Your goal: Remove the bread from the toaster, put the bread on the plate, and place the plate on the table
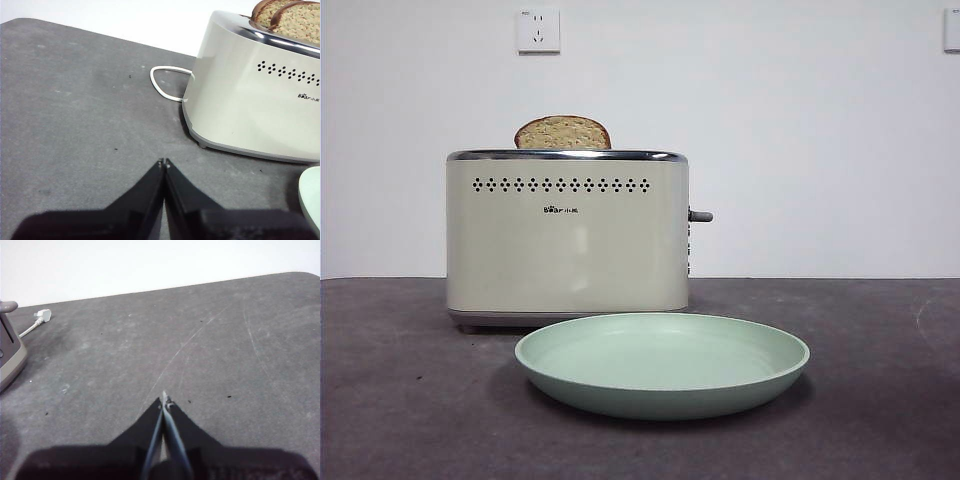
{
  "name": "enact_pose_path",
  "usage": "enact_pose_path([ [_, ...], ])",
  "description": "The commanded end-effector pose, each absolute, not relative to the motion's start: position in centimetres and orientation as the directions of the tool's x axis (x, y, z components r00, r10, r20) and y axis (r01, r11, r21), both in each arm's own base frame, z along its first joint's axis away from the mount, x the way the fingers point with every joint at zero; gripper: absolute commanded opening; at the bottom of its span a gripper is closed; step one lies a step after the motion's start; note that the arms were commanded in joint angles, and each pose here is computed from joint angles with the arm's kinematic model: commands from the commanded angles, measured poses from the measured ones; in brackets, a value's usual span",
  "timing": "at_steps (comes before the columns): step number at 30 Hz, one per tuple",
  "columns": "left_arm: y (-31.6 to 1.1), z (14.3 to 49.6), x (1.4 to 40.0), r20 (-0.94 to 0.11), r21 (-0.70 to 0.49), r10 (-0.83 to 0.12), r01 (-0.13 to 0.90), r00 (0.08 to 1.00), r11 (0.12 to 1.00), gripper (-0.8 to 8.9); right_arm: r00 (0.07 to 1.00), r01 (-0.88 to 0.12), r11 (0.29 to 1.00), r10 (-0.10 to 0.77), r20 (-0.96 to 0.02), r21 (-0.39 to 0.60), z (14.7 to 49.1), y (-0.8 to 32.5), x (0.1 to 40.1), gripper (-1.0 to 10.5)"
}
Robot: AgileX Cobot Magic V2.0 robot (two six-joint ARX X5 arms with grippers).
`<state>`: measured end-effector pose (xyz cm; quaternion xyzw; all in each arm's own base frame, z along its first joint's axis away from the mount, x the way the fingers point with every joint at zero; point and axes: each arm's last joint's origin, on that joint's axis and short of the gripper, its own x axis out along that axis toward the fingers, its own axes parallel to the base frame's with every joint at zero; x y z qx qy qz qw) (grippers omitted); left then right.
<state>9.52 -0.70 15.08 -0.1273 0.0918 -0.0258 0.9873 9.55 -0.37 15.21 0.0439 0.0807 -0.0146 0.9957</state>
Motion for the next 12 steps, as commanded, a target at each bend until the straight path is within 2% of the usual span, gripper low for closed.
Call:
enact_pose_path([
  [1,-0.67,14.8,9.6,-0.169,-0.252,-0.067,0.022,0.983,0.967,-0.04,0.985,0.036,0.994,-0.017,-0.174,0.106,14.81,-0.35,9.59,0.0],
  [4,-0.68,14.93,9.62,-0.156,-0.256,-0.072,0.03,0.985,0.966,-0.04,0.985,0.049,0.983,-0.018,-0.174,0.179,14.81,-0.35,9.59,0.0],
  [8,-0.68,15.01,9.63,-0.147,-0.257,-0.072,0.033,0.986,0.966,-0.04,0.985,0.075,0.941,-0.018,-0.174,0.329,14.81,-0.35,9.59,0.0],
  [11,-0.74,15.07,9.63,-0.142,-0.276,-0.092,0.05,0.986,0.96,-0.05,0.985,0.077,0.921,-0.01,-0.174,0.382,14.82,-0.33,9.59,0.0],
  [12,-0.8,15.11,9.62,-0.14,-0.292,-0.112,0.067,0.984,0.954,-0.05,0.985,0.054,0.917,0.016,-0.172,0.395,14.89,-0.25,9.58,0.0],
])
